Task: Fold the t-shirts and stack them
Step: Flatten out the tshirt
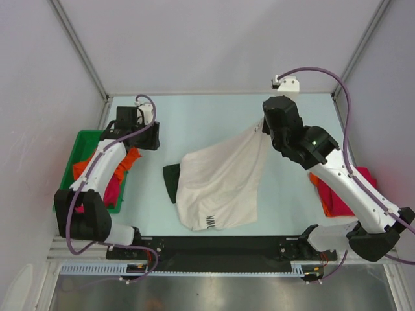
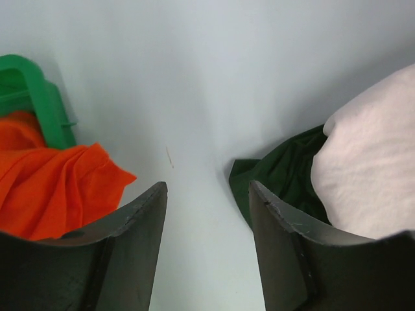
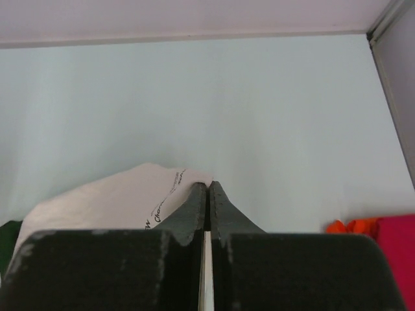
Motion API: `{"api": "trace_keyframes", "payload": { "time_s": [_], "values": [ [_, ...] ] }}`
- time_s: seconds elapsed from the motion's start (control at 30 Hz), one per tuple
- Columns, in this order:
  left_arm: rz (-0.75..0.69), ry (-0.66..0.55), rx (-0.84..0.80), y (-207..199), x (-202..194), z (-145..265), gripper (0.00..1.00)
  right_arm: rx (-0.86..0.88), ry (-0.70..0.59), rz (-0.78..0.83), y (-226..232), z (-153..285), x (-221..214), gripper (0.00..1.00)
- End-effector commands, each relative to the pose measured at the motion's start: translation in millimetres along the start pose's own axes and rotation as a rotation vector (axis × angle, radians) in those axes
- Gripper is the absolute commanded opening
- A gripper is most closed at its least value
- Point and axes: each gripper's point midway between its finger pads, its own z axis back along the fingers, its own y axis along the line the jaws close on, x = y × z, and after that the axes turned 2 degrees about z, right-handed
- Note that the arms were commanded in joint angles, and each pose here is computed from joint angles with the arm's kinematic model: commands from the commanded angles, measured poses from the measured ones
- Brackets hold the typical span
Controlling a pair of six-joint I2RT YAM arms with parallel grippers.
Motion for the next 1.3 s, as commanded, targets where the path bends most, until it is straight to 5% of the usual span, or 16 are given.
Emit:
{"api": "trace_keyframes", "payload": {
  "time_s": [0.0,0.4,1.27],
  "values": [
    [0.002,-0.037,-0.035,-13.9,30.0,-15.0,0.60,-0.088,-0.055,0.005,-36.1,19.5,17.1,0.00],
    [-0.063,0.096,-0.106,-53.8,9.5,-66.3,0.59,-0.369,-0.166,-0.112,-151.3,77.9,47.9,0.00],
    [-0.124,0.363,-0.170,-83.8,-71.6,-106.2,0.61,-0.282,-0.092,-0.083,-129.2,59.8,32.4,0.00]
  ]
}}
